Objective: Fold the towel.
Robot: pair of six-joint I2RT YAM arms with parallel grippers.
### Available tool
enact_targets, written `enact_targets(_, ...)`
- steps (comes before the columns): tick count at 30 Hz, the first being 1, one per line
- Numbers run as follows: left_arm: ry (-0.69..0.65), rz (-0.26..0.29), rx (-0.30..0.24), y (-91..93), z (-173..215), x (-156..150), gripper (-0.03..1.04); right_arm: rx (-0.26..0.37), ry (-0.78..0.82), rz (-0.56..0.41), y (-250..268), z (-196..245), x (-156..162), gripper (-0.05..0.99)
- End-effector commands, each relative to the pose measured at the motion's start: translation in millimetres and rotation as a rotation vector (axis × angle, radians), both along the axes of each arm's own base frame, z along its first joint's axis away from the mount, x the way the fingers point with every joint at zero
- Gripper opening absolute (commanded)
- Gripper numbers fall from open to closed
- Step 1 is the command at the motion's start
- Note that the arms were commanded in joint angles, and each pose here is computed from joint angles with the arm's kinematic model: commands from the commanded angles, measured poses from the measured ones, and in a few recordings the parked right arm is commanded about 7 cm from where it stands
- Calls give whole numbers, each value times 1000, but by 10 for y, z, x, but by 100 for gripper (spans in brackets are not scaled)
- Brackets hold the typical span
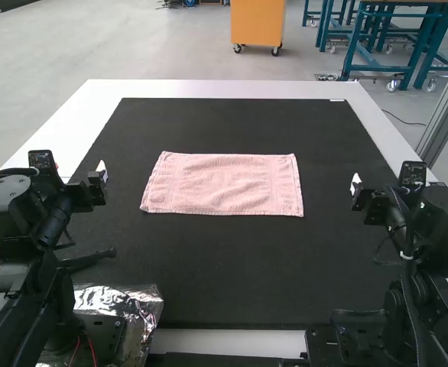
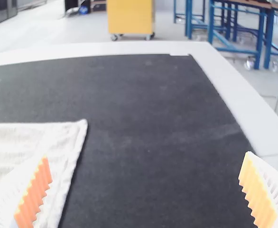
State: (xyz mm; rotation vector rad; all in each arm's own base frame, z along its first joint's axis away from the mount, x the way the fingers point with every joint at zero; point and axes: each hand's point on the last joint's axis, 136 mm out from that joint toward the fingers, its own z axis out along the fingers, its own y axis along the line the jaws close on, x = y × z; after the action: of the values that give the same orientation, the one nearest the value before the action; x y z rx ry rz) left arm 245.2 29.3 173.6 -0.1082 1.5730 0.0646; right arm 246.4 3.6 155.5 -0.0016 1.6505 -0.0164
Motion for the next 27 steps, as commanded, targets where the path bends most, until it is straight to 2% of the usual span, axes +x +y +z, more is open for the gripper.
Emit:
enact_targets(1, -6, 11, 12, 22, 2, -4, 97, -8, -5, -4, -14, -6, -1, 91)
enact_targets(27, -3, 4, 10, 8, -5, -2, 97, -6, -7, -1, -7, -3, 0, 91)
